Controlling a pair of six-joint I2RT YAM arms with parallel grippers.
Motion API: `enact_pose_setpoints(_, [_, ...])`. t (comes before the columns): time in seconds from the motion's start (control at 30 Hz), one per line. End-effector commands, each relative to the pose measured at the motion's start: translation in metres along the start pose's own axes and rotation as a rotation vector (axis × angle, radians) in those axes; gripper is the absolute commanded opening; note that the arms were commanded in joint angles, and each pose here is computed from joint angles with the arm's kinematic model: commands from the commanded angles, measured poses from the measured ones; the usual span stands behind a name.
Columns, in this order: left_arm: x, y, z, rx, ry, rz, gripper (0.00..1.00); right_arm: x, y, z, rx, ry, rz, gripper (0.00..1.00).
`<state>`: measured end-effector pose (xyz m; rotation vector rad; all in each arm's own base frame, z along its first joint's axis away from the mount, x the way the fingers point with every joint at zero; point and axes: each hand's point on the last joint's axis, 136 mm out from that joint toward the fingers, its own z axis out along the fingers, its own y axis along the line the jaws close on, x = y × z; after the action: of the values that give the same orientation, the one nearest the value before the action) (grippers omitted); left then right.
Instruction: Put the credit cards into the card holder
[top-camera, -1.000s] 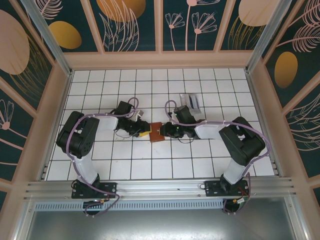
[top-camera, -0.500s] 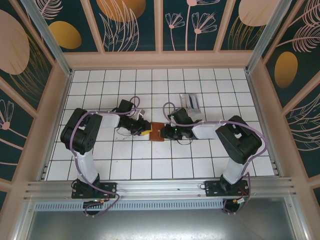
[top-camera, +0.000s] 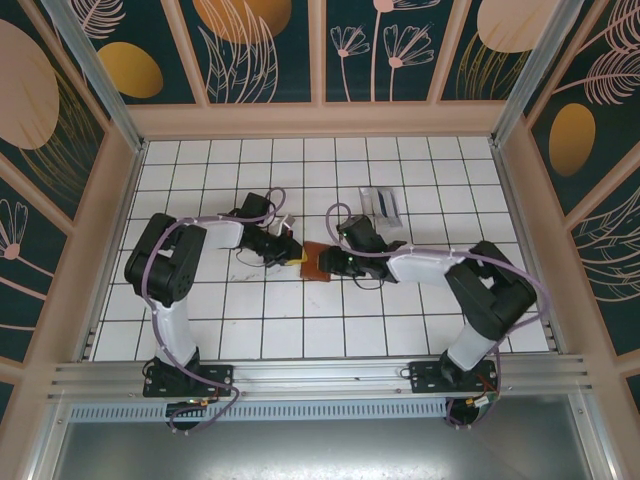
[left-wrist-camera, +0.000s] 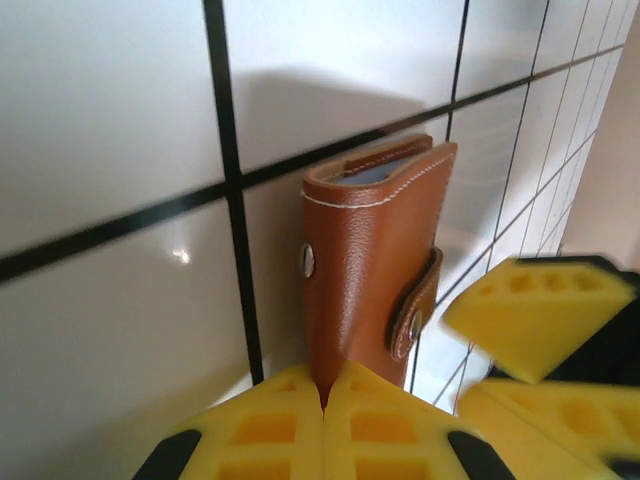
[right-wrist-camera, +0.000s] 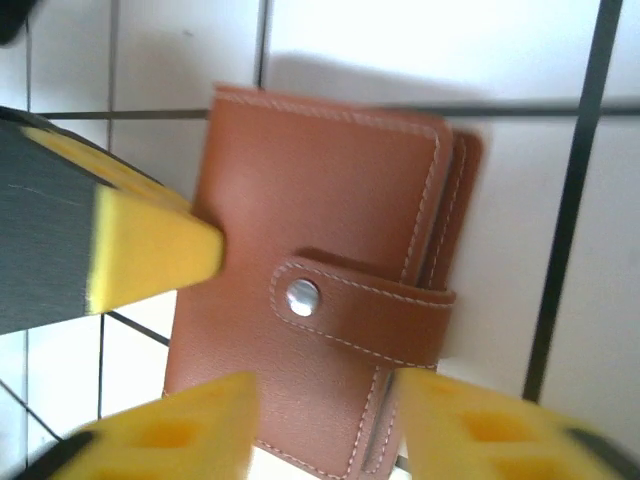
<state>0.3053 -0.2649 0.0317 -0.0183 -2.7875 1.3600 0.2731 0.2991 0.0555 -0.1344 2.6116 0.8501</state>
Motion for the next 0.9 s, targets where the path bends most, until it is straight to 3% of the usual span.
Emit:
enact_pose_setpoints(0.0, [0.01, -0.016, -0.01, 0.041, 0.008, -0.053, 0.0, -0.034, 0.004, -0.025, 0.123, -0.122, -0.105, 0.48])
enact_pose_setpoints(0.17, [0.002, -0.033, -0.025, 0.065, -0.092, -0.071, 0.0, -0.03, 0.015, -0.02, 0.148, -0.084, -0.137, 0.46])
enact_pose_setpoints(0.4, [0.0, -0.061, -0.036, 0.156, -0.099, -0.051, 0.0, -0.02, 0.034, 0.004, 0.164, -0.027, -0.135, 0.47])
enact_pose_setpoints(0.5, [0.0, -0.071, -0.045, 0.172, -0.125, -0.036, 0.0, -0.02, 0.023, 0.007, 0.228, -0.028, -0.126, 0.46])
enact_pose_setpoints(0.7, [-0.003, -0.083, -0.052, 0.2, -0.148, -0.011, 0.0, -0.025, -0.001, 0.005, 0.369, -0.042, -0.133, 0.37])
enact_pose_setpoints(0.87, [-0.003, -0.08, -0.051, 0.197, -0.158, -0.022, 0.0, -0.018, -0.009, -0.002, 0.381, -0.052, -0.102, 0.29])
